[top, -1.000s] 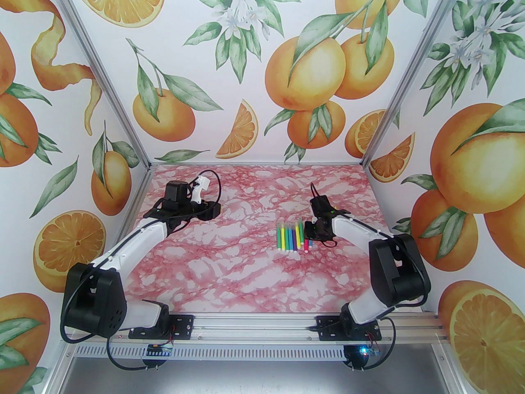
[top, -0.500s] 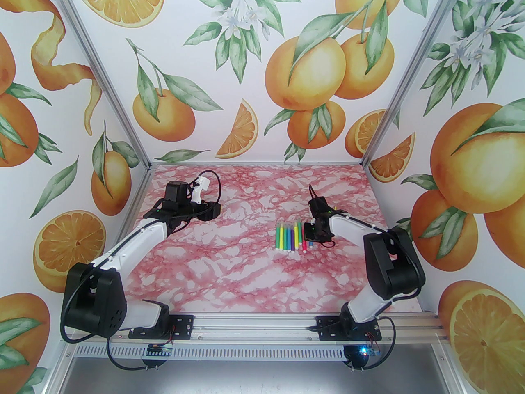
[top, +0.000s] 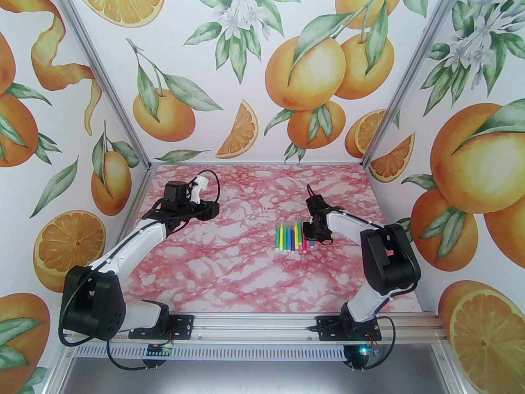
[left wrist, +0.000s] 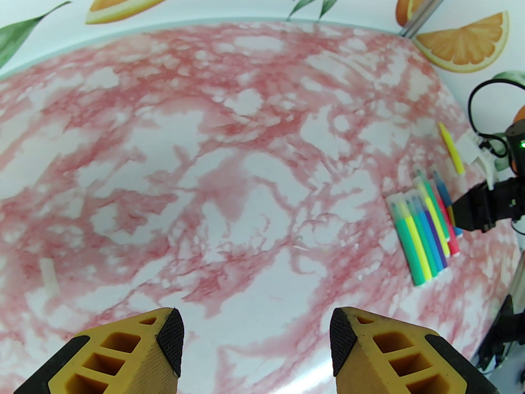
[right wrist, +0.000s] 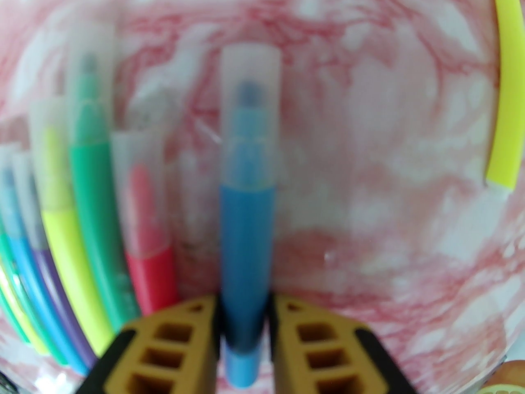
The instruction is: Open the pen caps
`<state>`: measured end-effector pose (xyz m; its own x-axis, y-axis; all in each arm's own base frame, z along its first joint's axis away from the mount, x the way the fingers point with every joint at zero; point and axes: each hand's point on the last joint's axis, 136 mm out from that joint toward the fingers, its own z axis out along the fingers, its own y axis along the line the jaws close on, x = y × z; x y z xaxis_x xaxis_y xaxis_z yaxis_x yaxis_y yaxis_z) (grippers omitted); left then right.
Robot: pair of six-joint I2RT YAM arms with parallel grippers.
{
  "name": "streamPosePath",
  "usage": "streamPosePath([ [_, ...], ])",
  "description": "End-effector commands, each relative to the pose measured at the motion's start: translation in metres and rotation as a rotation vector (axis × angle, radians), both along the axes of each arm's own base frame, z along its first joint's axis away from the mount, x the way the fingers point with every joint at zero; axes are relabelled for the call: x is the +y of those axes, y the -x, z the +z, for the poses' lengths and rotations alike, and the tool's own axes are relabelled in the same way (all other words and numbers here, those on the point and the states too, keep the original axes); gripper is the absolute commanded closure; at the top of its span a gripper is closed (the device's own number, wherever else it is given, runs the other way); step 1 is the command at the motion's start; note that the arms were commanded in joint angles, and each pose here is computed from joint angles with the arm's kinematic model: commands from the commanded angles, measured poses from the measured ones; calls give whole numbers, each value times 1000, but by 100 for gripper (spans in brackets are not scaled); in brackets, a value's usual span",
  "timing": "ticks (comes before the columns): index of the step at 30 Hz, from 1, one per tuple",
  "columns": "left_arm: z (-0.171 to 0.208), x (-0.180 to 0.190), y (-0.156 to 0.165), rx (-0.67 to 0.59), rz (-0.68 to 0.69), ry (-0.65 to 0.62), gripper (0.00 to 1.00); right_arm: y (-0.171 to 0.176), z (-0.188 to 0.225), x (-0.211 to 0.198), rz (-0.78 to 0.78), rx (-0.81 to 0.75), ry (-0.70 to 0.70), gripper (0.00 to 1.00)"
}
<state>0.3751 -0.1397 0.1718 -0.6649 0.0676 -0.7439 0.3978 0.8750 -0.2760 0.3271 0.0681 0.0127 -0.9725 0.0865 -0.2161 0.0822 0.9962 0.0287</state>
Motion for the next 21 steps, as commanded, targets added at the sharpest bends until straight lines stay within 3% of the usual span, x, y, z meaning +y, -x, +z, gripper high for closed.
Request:
streamPosePath([
  [1, 7, 1, 2, -21, 1, -6, 37, -3, -12, -11, -8, 13, 61, 77],
  [11, 7, -6, 2, -3, -23, 22, 37, -12, 11, -1, 20, -54, 4, 83],
  [21, 12, -43, -2, 17, -107, 147, 36, -19, 71, 30, 109, -230, -178, 86],
])
